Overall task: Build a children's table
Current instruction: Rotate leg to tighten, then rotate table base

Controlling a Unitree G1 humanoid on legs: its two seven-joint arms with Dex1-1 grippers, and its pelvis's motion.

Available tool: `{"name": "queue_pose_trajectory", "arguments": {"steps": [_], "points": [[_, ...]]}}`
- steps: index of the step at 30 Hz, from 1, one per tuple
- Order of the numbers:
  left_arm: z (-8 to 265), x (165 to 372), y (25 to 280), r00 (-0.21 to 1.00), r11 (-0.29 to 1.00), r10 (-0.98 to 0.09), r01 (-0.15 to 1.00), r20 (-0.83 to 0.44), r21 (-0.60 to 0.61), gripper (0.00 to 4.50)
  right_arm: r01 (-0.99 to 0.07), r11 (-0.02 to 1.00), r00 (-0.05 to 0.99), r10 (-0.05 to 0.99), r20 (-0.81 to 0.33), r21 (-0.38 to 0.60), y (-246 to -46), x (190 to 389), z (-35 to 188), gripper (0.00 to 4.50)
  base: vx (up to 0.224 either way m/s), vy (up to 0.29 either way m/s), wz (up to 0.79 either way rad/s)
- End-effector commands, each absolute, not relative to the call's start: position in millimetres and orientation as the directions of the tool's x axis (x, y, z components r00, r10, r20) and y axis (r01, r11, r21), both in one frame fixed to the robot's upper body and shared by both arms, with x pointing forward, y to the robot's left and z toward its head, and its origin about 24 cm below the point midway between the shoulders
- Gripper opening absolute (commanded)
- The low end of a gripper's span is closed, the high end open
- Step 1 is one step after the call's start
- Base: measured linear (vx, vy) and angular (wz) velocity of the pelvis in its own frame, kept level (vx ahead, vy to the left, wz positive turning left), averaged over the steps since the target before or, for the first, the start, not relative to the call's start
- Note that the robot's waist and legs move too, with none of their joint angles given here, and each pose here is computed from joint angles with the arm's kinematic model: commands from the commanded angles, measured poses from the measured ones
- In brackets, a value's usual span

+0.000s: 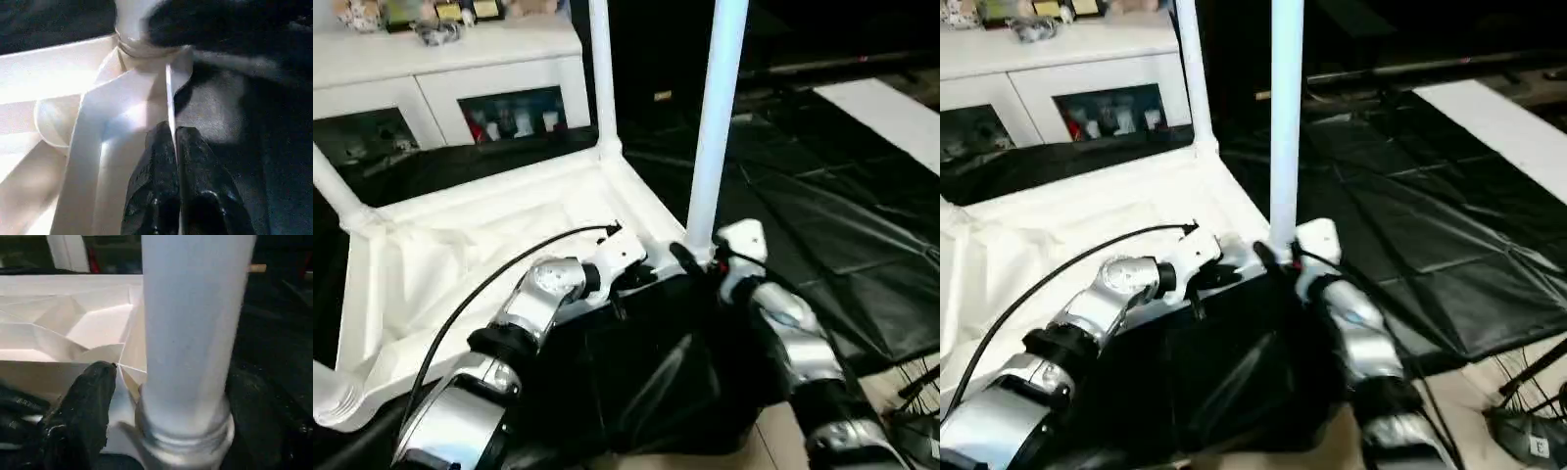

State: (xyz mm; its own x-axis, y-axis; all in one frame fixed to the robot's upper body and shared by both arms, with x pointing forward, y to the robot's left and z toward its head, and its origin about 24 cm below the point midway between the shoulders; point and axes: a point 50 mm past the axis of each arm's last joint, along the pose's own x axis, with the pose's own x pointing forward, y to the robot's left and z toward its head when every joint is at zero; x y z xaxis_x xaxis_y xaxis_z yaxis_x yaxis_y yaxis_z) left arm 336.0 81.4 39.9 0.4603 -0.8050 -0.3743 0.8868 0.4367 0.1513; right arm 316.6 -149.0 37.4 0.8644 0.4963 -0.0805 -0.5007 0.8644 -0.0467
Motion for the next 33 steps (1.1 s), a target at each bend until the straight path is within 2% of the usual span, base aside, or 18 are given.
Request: {"name": "queue_pose_trajectory", "arguments": {"steps": [1,2,4,7,8,12,16,17,19,24,27,30,33], "points": [[62,338,85,0.496,0.489,-0.847,0.868,-0.192,0.085,0.27,-0.515,0.855,0.857,0.513,-0.038,-0.062,-171.4,309.4,51,3.73,0.000,0.000,0.00],[62,338,85,0.496,0.489,-0.847,0.868,-0.192,0.085,0.55,-0.515,0.855,0.857,0.513,-0.038,-0.062,-171.4,309.4,51,3.74,0.000,0.000,0.00],[71,336,90,0.478,0.478,-0.867,0.878,-0.140,0.040,0.60,-0.543,0.837,0.840,0.543,-0.025,-0.073,-182.8,303.2,58,3.74,0.000,0.000,0.00],[79,327,101,0.426,0.430,-0.900,0.902,-0.096,-0.028,0.90,-0.647,0.759,0.762,0.645,-0.046,-0.069,-192.4,289.5,62,3.74,0.000,0.000,0.00],[79,319,109,0.382,0.390,-0.918,0.918,-0.110,-0.069,0.97,-0.707,0.706,0.707,0.704,-0.064,-0.048,-191.1,282.4,61,3.74,0.000,0.000,0.00],[74,297,126,0.291,0.315,-0.939,0.941,-0.181,-0.122,1.16,-0.815,0.580,0.578,0.811,-0.094,-0.003,-180.5,268.5,61,3.74,0.000,0.000,0.00],[68,265,146,0.222,0.278,-0.929,0.946,-0.295,-0.167,1.46,-0.890,0.453,0.448,0.889,-0.088,0.047,-155.5,262.3,61,3.74,0.000,0.000,0.00],[68,265,146,0.222,0.278,-0.929,0.946,-0.295,-0.167,1.66,-0.890,0.453,0.448,0.889,-0.088,0.047,-155.5,262.3,61,3.74,0.000,0.000,0.00],[70,255,151,0.231,0.299,-0.917,0.938,-0.325,-0.177,1.76,-0.893,0.449,0.445,0.892,-0.076,0.046,-148.3,265.6,63,3.74,0.000,0.000,0.00],[59,258,178,0.492,0.564,-0.757,0.824,-0.430,-0.050,2.15,-0.818,0.572,0.575,0.817,0.040,0.058,-119.5,291.8,71,3.74,0.000,0.000,0.00],[56,253,182,0.508,0.591,-0.744,0.803,-0.433,-0.075,2.37,-0.803,0.586,0.594,0.802,0.065,0.104,-113.2,296.3,70,3.74,0.000,0.000,0.00],[43,236,190,0.534,0.630,-0.721,0.771,-0.442,-0.096,2.65,-0.792,0.603,0.609,0.791,0.061,0.095,-101.1,301.9,66,3.74,0.000,0.000,0.00],[32,229,199,0.585,0.686,-0.656,0.725,-0.477,-0.054,2.86,-0.760,0.641,0.649,0.757,0.079,0.104,-97.1,309.4,67,3.74,0.000,0.000,0.00]]}}
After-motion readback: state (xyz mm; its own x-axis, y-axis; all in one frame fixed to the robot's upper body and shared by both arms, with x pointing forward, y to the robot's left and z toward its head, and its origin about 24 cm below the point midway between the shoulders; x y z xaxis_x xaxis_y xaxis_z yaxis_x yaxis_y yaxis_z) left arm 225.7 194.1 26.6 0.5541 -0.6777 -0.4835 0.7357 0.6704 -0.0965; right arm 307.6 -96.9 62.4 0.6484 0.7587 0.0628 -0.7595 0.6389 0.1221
